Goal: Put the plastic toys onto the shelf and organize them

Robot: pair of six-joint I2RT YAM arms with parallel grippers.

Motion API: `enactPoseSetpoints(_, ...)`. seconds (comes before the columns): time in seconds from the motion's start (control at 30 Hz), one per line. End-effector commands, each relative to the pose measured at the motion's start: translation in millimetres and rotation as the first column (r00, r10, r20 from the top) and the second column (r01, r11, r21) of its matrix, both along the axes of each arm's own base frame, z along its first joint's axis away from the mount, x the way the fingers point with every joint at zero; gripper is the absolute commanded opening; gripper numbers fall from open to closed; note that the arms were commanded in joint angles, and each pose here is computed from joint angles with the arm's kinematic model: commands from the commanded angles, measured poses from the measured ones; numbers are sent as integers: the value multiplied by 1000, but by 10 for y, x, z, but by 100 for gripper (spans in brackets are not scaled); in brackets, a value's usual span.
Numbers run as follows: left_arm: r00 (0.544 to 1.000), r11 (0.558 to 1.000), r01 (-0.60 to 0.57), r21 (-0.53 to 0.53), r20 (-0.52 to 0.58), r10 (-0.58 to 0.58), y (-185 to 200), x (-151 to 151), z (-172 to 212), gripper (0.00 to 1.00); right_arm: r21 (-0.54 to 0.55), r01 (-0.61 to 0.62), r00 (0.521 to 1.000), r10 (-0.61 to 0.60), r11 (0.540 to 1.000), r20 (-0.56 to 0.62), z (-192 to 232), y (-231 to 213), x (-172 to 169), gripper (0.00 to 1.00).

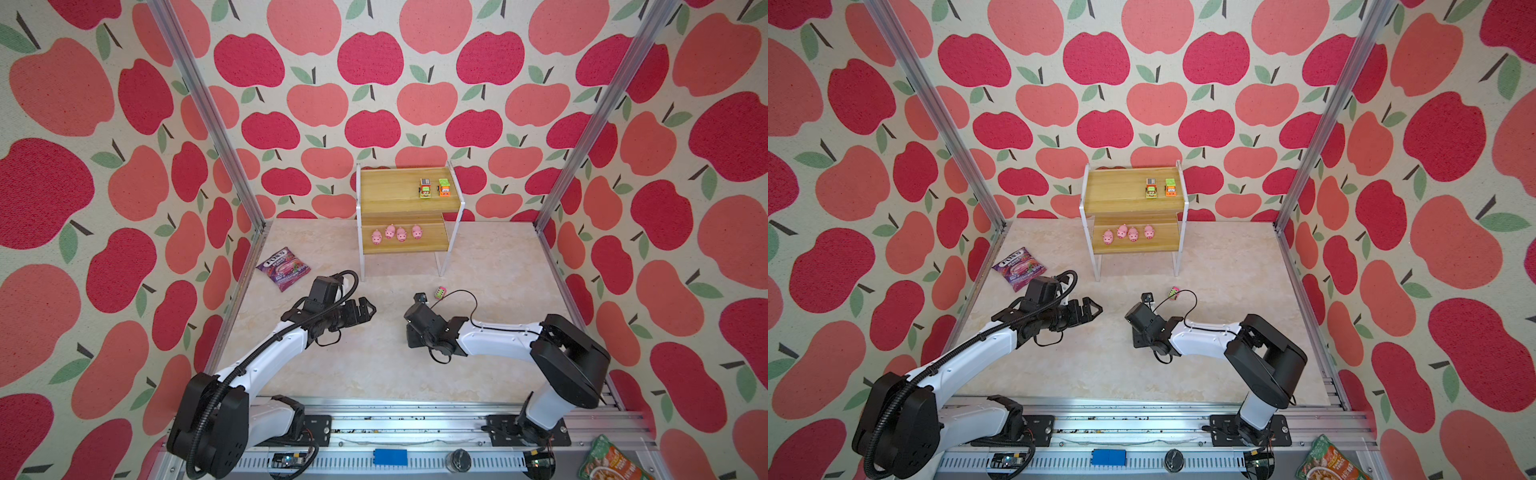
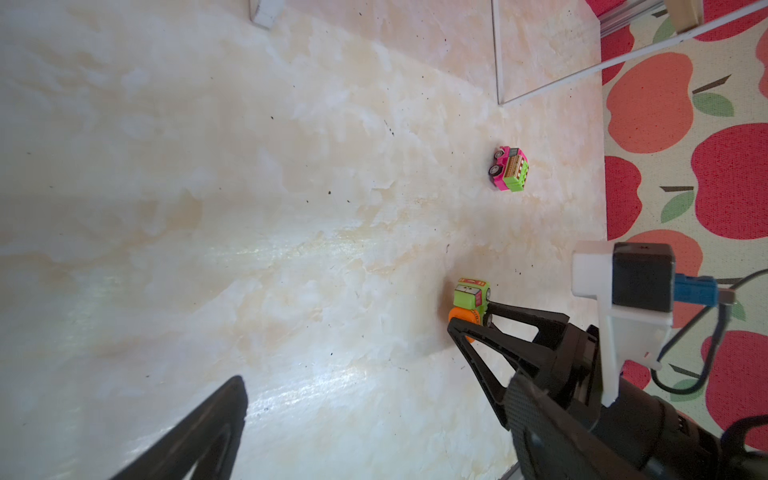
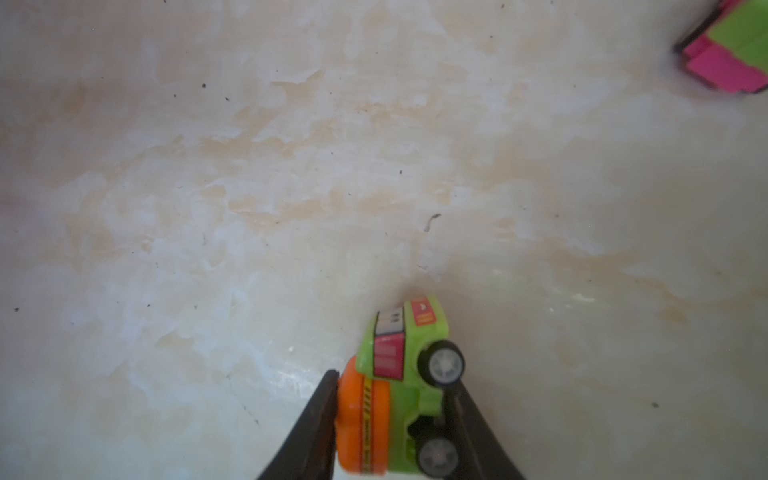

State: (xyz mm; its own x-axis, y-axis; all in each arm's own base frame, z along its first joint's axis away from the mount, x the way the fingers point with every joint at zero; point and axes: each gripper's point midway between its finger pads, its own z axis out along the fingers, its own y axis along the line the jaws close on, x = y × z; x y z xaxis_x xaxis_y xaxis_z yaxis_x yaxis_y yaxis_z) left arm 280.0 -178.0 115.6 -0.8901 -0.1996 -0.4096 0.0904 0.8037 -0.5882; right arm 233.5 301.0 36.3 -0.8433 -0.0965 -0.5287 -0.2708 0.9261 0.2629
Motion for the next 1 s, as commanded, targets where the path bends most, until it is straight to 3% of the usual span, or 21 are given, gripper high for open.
enactPoseSetpoints(0.0,1000,1000,27,5,4,-27,-17,-51,-17,99,282,93,995,-80,955,-59,149,70,8,37)
enactPoseSetpoints(0.2,999,999,39,5,3,-39,-67,-31,-32,99,502,307,951,-237,808,-201,105,-287,48,38)
enactPoseSetpoints(0.37,999,999,50,11,4,-50,-110,-19,-47,99,559,459,887,-322,691,-330,-61,-556,35,41)
enactPoseSetpoints(0.57,998,998,57,14,5,-57,-143,-10,-62,99,549,585,810,-399,597,-430,-299,-813,-34,45)
enactPoseSetpoints(0.77,998,998,61,20,1,-61,-155,-12,-95,99,522,644,765,-441,560,-470,-459,-951,-111,51)
enactPoseSetpoints(0.97,998,998,60,25,-2,-60,-150,-12,-112,99,461,680,732,-495,570,-468,-578,-1130,-204,54)
